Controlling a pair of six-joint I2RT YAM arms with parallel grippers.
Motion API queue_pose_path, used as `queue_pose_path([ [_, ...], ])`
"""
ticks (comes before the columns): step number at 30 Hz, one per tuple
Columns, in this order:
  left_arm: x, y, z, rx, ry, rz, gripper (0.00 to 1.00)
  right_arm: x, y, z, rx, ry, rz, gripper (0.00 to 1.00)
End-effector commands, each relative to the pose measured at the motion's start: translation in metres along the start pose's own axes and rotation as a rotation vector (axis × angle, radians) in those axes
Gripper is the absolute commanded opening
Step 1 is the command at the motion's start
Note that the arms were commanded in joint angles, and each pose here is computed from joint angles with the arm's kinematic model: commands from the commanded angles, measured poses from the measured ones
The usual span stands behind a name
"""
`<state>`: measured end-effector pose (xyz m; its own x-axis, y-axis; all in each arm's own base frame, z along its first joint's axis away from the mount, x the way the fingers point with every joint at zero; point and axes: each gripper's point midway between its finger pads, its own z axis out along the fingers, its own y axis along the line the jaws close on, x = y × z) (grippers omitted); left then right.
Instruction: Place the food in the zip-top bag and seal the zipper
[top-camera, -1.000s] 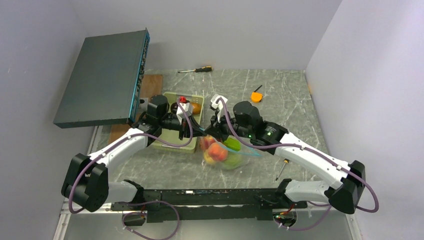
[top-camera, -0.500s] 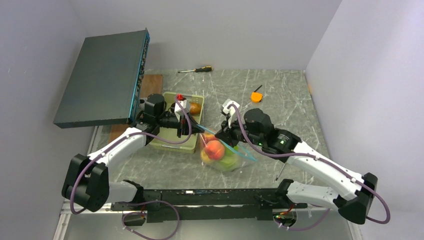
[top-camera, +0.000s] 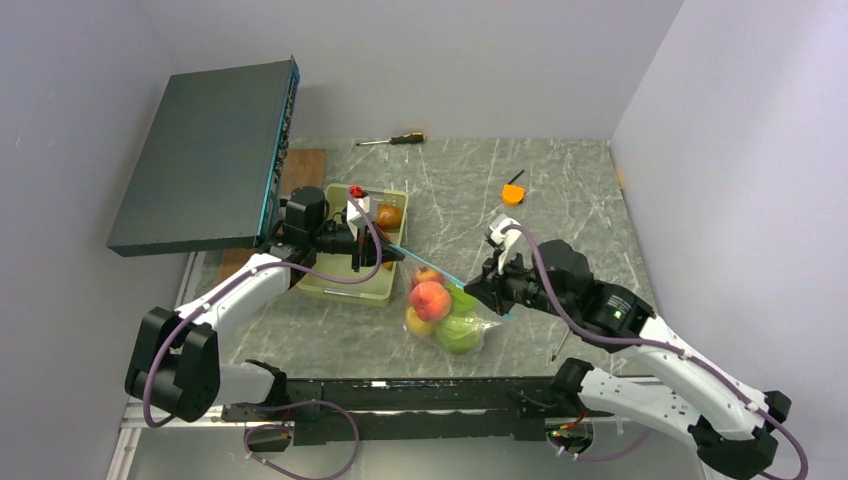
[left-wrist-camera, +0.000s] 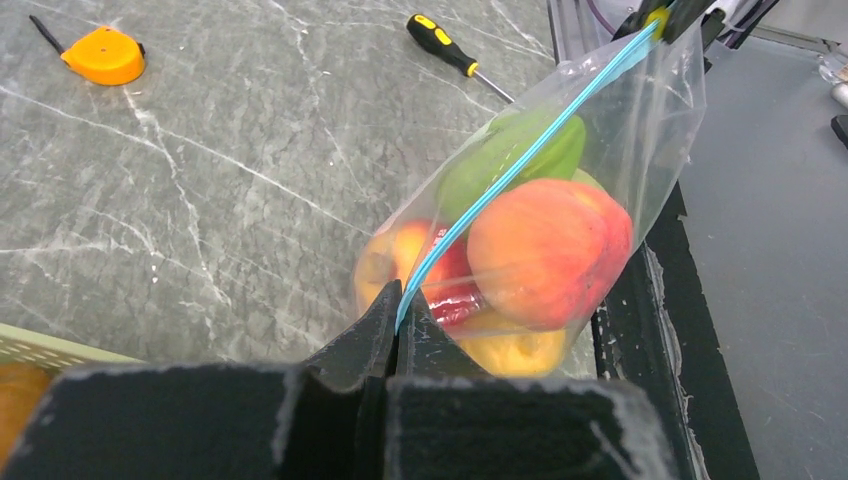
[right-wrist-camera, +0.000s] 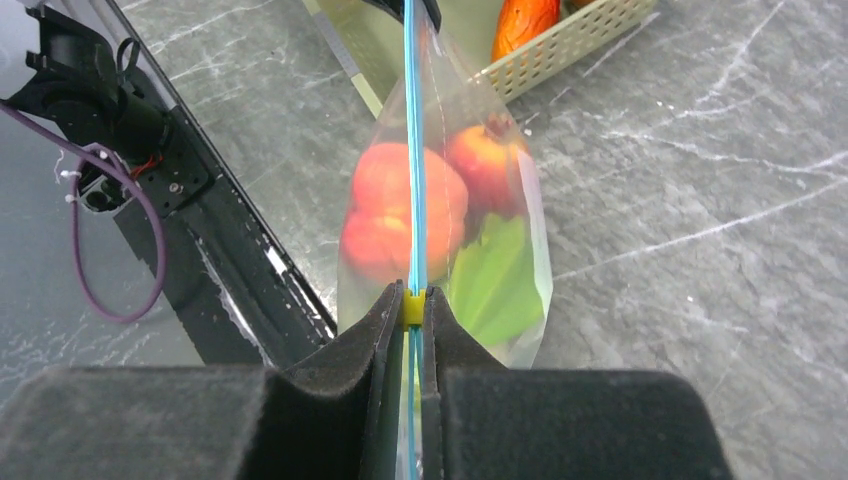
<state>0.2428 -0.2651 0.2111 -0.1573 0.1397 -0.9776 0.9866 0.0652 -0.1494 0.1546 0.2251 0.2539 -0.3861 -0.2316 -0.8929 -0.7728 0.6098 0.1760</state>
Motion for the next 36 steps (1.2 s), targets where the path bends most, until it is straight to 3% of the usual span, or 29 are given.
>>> queue_pose_path([
  [1,-0.006,0.024,-0.008,-0.094,-0.003,0.051,0.0,0.009,-0.002,-0.029,0.036,0.001,0.067,0.0],
  [17,-0.003,0.024,-0.008,-0.095,0.004,0.055,0.0,0.015,0.0,-0.087,0.078,-0.019,0.214,0.0],
  [23,-0.008,0.018,-0.008,-0.067,-0.013,0.045,0.0,0.021,0.001,-0.085,0.077,0.002,0.241,0.0],
  [24,-0.009,0.018,-0.008,-0.063,-0.016,0.046,0.0,0.021,0.003,-0.08,0.066,0.01,0.242,0.02],
  [27,-0.01,0.016,-0.008,-0.06,-0.018,0.053,0.0,0.024,0.009,-0.06,0.029,0.058,0.247,0.31],
  [31,-0.012,0.015,-0.008,-0.055,-0.022,0.055,0.0,0.019,0.008,-0.031,0.036,0.098,0.252,0.56],
  [34,-0.013,0.013,-0.007,-0.048,-0.021,0.054,0.0,0.006,0.007,-0.015,0.038,0.092,0.224,0.68],
  [36,-0.015,0.012,-0.007,-0.043,-0.025,0.057,0.0,-0.002,0.004,-0.002,0.047,0.097,0.193,0.69],
])
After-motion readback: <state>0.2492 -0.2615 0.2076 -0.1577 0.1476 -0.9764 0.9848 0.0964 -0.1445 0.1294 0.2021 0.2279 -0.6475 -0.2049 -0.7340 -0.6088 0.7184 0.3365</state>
